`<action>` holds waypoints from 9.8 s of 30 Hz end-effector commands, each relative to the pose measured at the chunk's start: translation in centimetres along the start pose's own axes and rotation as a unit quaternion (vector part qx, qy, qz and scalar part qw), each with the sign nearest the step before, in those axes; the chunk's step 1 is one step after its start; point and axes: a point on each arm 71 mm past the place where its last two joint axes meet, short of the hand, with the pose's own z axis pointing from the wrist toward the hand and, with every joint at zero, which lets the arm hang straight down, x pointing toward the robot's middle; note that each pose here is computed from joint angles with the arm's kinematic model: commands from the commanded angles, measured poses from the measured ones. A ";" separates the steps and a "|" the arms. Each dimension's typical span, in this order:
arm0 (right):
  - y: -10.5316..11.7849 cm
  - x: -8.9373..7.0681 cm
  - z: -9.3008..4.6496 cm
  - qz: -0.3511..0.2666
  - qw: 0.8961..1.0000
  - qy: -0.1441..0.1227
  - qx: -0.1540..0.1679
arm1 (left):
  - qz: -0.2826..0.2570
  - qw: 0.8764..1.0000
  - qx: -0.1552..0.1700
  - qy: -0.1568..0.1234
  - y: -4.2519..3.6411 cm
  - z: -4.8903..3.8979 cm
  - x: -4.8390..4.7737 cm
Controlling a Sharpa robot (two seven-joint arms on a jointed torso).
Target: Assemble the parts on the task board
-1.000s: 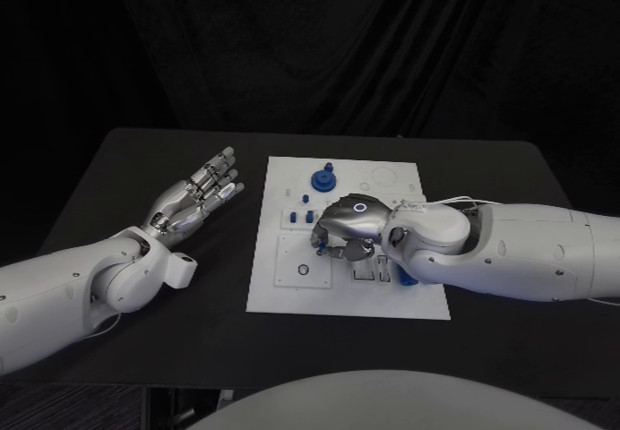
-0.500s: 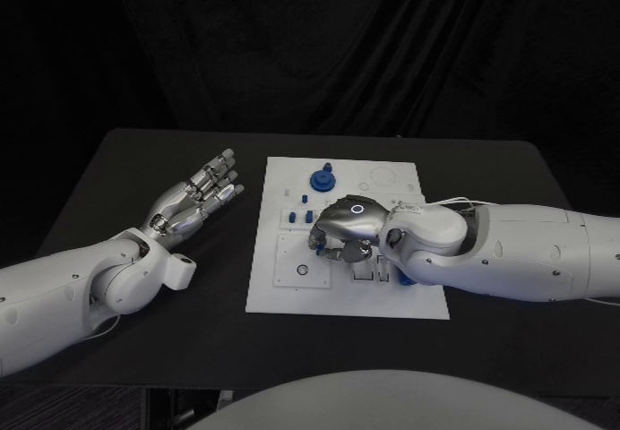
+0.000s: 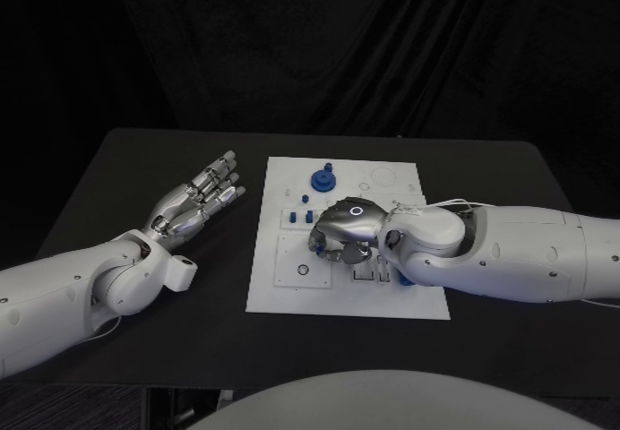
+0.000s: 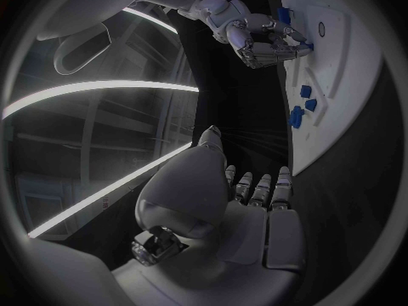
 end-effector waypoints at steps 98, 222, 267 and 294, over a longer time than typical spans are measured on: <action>-8.9 -2.3 -7.5 -0.022 0.987 0.035 0.153 | -0.014 0.999 0.047 0.011 -0.34 0.10 0.56; 3.4 -0.8 0.5 -0.030 0.997 0.031 -0.064 | -0.020 0.999 0.034 0.019 0.25 0.50 0.83; -6.3 -8.2 -8.6 0.081 0.982 -0.030 0.168 | -0.017 0.999 0.031 0.012 0.16 -0.03 0.58; -4.8 -3.1 -13.6 -0.015 0.947 0.030 0.319 | -0.016 0.999 0.027 0.010 0.28 -0.22 0.19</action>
